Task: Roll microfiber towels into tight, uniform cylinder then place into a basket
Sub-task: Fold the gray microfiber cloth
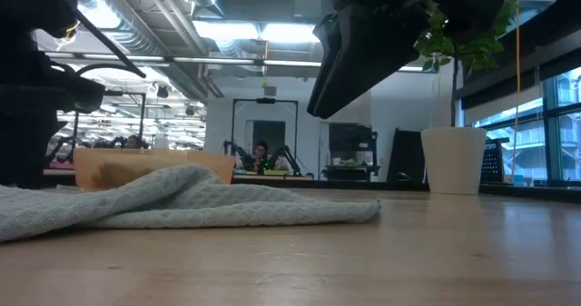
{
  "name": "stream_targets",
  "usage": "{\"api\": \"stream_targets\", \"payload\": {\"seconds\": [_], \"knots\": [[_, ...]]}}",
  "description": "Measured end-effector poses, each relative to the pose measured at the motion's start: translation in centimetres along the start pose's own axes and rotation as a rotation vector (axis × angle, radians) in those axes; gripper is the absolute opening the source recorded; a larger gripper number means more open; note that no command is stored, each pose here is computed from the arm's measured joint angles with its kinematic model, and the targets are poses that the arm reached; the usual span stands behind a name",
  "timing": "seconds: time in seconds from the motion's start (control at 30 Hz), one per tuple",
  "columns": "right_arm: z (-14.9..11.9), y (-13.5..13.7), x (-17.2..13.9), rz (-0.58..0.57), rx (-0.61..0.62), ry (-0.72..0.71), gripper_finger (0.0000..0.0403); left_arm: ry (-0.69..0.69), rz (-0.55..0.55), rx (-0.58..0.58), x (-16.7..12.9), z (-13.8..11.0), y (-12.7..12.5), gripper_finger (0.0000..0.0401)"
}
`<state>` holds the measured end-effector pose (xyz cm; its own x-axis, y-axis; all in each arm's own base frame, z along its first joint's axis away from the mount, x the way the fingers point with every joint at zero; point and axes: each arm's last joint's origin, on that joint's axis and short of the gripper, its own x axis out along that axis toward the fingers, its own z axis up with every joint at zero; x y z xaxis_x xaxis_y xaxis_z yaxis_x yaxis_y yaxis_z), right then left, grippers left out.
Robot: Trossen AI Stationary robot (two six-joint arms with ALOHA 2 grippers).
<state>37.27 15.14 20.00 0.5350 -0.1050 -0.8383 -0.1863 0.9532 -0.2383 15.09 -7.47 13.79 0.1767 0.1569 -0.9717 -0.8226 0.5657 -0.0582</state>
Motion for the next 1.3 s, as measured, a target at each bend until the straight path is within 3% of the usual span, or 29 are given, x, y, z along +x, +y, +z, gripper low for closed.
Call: {"api": "stream_targets", "payload": {"seconds": [0.37,0.67,0.93,1.07,1.3], "knots": [[0.1,0.0,0.0,0.001,0.002,-0.006,0.0113,0.003,0.000,0.008,0.0,0.0,0.0,0.0163],[1.2,0.1,-0.1,0.009,0.038,-0.116,0.0113,0.004,-0.001,0.008,0.0,0.0,0.0,0.0088],[0.7,0.0,0.3,0.008,0.094,-0.092,0.0113,0.006,-0.001,0.034,0.0,0.0,0.0,0.0026],[0.3,-0.9,0.7,-0.010,0.173,-0.071,0.0113,0.006,-0.001,0.034,0.0,0.0,0.0,0.0003],[-0.6,-3.8,1.7,-0.066,0.400,0.029,0.0113,0.006,-0.002,0.034,0.0,0.0,0.0,0.0001]]}}
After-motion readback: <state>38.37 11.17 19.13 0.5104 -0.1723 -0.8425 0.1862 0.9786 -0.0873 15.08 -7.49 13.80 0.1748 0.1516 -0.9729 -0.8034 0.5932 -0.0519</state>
